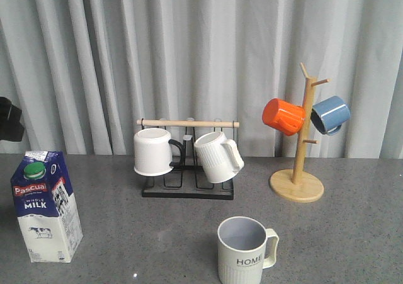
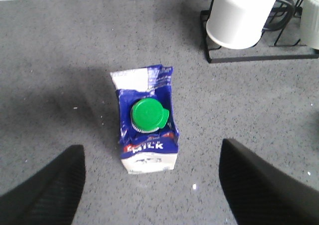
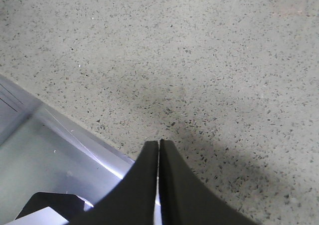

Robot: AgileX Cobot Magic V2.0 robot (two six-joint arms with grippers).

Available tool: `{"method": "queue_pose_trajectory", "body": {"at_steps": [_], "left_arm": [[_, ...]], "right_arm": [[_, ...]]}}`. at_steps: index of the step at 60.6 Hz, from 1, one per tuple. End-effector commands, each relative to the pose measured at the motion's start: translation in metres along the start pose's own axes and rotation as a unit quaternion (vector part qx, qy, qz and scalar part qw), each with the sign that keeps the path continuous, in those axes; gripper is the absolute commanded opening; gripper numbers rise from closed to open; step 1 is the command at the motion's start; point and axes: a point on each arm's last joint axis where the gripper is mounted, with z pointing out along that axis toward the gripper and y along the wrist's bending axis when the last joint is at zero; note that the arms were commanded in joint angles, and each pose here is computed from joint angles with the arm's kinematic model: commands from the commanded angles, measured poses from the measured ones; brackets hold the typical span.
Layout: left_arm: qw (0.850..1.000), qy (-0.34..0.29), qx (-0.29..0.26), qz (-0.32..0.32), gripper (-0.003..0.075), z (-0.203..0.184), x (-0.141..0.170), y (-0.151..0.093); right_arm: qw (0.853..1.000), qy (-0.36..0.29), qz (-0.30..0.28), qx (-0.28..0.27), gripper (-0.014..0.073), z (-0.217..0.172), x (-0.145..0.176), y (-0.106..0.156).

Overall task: Place milk next to cup
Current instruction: 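Lower the left gripper over the milk carton and grasp its top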

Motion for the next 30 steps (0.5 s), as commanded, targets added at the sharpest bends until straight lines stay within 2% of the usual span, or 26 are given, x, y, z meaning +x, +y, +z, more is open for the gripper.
{"method": "queue_pose_trajectory", "body": {"at_steps": [1, 30], "left_arm": [[0.998, -0.064, 0.004, -0.002, 0.0544, -0.012, -0.013, -0.001], [1.000, -0.015, 0.002, -0.004, 0.0544, 0.045, -0.014, 0.003]], "right_arm": [[0.999, -0.041, 0.003, 0.009, -0.0008, -0.004, -0.013, -0.001], [0.999, -0.040, 0.001, 0.009, -0.0008, -0.004, -0.013, -0.001]]}}
